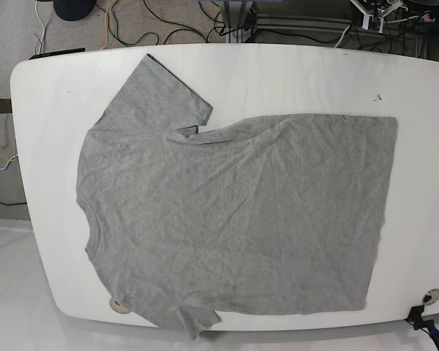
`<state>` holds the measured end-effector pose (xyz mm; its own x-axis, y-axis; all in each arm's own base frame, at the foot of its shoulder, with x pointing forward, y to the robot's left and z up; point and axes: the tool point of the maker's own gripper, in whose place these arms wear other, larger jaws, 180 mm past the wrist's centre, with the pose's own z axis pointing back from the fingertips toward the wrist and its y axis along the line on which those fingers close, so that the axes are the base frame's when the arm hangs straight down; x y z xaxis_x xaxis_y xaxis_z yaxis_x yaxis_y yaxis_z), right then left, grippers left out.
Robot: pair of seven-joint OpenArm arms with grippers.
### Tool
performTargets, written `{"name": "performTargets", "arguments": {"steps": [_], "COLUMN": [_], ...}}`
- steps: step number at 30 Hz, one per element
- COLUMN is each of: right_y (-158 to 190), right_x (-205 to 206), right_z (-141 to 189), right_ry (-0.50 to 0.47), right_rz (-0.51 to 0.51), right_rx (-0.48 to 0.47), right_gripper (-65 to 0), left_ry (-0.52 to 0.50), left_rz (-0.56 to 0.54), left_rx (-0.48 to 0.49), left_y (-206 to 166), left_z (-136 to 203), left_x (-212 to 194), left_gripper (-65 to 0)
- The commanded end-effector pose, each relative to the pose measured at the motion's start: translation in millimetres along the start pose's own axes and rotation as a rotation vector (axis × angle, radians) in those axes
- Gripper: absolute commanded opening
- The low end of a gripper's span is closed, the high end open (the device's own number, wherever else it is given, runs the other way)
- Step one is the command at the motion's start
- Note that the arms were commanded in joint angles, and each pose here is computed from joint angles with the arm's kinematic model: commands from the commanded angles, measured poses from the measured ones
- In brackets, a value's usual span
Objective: Fold the T-shirt properly
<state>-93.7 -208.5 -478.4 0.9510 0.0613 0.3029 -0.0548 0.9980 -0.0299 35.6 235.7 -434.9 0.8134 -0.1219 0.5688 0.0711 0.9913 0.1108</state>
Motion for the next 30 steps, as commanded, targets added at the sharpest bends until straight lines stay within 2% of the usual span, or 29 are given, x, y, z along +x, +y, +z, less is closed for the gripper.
{"name": "performTargets", "arguments": {"steps": [1,5,10,11,14,17,25,30], "right_y": [-9,-8,-4,-12,-7,-2,-4,-4], "right_x": [38,87,152,126,124,129,182,196], "right_z": [16,35,62,52,52,59,94,96], "right_ry": [-0.109,-0.208,-0.336,-0.262,-0.221,-0.208,-0.349,-0.394], "right_rz": [-0.086,-0.165,-0.158,-0.186,-0.199,-0.206,-0.168,-0.158], "right_rx": [-0.009,0.022,0.049,0.013,0.017,0.024,0.010,0.021], "right_gripper": [-65.0,-65.0,-65.0,-65.0,-60.5,-59.6,-61.8,-61.0], "left_ry": [-0.017,-0.035,-0.075,-0.093,-0.099,-0.089,-0.090,-0.083], "left_rz": [0.017,0.014,-0.014,-0.006,0.003,0.007,-0.014,-0.028], "left_rx": [0.023,0.032,0.012,-0.020,-0.048,-0.043,-0.042,-0.012], "left_y": [12,17,7,0,-6,-5,-8,2], "left_z": [8,14,18,23,25,26,34,34], "left_x": [12,33,64,67,72,72,81,93], "left_gripper": [-65.0,-65.0,-65.0,-65.0,-65.0,-65.0,-65.0,-54.0]}}
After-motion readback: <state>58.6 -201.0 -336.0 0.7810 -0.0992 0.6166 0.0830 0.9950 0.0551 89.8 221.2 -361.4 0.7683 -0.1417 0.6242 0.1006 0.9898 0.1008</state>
